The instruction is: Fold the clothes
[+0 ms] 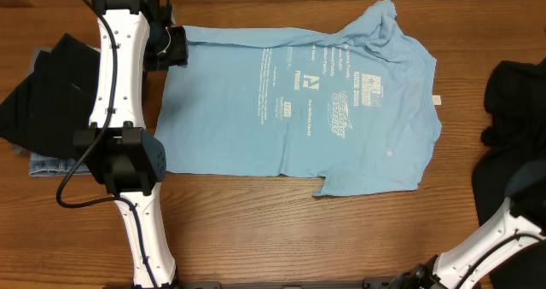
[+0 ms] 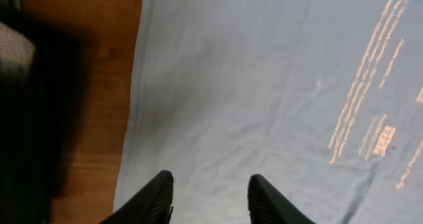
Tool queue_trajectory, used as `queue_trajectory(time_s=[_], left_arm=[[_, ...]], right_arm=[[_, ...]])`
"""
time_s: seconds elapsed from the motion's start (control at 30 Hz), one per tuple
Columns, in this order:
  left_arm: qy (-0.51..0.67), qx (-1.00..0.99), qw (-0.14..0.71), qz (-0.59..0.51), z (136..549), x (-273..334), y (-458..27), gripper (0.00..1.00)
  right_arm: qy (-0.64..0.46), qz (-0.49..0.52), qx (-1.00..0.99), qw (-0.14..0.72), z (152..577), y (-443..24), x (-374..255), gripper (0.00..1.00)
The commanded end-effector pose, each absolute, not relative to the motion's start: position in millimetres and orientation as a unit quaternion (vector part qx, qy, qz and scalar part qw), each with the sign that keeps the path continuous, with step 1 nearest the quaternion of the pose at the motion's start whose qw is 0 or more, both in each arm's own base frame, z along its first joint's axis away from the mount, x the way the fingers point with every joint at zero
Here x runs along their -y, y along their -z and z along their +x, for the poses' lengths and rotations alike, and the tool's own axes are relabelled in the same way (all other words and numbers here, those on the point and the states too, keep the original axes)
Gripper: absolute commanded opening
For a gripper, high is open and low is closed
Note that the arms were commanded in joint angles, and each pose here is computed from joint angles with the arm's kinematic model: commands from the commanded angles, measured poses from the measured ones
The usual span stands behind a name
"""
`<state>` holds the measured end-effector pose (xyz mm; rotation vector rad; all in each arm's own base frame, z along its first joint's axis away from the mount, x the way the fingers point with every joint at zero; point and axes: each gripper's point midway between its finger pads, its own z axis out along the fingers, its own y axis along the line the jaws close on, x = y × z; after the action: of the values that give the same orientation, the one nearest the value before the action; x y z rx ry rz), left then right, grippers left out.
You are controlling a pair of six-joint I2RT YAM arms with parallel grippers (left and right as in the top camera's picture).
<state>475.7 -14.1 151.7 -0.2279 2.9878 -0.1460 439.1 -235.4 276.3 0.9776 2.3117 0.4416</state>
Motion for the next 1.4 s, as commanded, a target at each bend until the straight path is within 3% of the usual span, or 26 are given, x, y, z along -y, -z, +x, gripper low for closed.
queue_trajectory(time_s=[0.0, 0.13, 0.37, 0.63, 0.7, 0.83, 0.9, 0.97, 1.03, 1.07, 1.2, 1.3, 1.33, 1.37], left_arm=[[0.071, -0.989, 0.106, -0.068, 457.0, 22.4, -204.5, 0.35], [0.093, -0.983, 0.147, -0.053, 429.8, 36.9, -258.9, 0.33], [0.032, -0.977, 0.207, -0.039, 376.2, 49.5, -318.7, 0.33], [-0.008, -0.982, 0.182, -0.043, 301.3, 54.2, -297.3, 0.34], [-0.021, -0.980, 0.190, -0.058, 287.4, 47.9, -277.6, 0.40], [-0.011, -0.976, 0.199, -0.081, 276.0, 42.9, -228.7, 0.82], [0.000, -0.976, 0.199, -0.083, 277.9, 45.0, -205.7, 0.93], [0.017, -0.977, 0.198, -0.072, 285.6, 52.4, -175.9, 0.99], [0.034, -0.979, 0.192, -0.053, 292.8, 60.1, -152.0, 0.99], [0.039, -0.981, 0.183, -0.052, 295.6, 61.7, -139.7, 0.99], [0.038, -0.985, 0.158, -0.063, 307.9, 59.5, -113.7, 0.97], [0.049, -0.986, 0.143, -0.067, 321.1, 61.7, -93.3, 0.87], [0.056, -0.987, 0.135, -0.065, 322.8, 63.2, -86.8, 0.68], [0.062, -0.988, 0.123, -0.065, 323.4, 63.7, -79.3, 0.36]], right_arm=[[-0.184, 0.298, -0.887, 0.301, 436.9, -309.6, 180.2, 0.55], [-0.134, 0.269, -0.921, 0.247, 424.3, -300.7, 134.9, 0.56], [-0.097, 0.194, -0.961, 0.173, 421.5, -276.0, 47.9, 0.57], [-0.063, 0.176, -0.981, 0.050, 385.9, -215.7, -1.1, 0.57], [-0.021, 0.201, -0.979, 0.021, 365.2, -201.8, 6.7, 0.57], [-0.001, 0.217, -0.976, -0.013, 330.6, -183.1, 9.7, 0.57], [-0.001, 0.217, -0.976, -0.010, 323.6, -173.0, 9.5, 0.55], [-0.002, 0.217, -0.976, -0.014, 315.8, -159.5, 8.7, 0.39], [-0.003, 0.217, -0.976, -0.032, 304.3, -142.1, 6.8, 0.16], [-0.006, 0.217, -0.975, -0.047, 296.6, -129.8, 4.8, 0.04], [-0.058, 0.176, -0.980, -0.069, 286.6, -92.8, -13.6, 0.04], [-0.097, 0.170, -0.977, -0.082, 278.8, -73.5, -27.5, 0.04], [-0.098, 0.171, -0.977, -0.083, 277.0, -69.3, -28.0, 0.04], [-0.098, 0.171, -0.977, -0.084, 275.5, -65.5, -28.0, 0.04]])
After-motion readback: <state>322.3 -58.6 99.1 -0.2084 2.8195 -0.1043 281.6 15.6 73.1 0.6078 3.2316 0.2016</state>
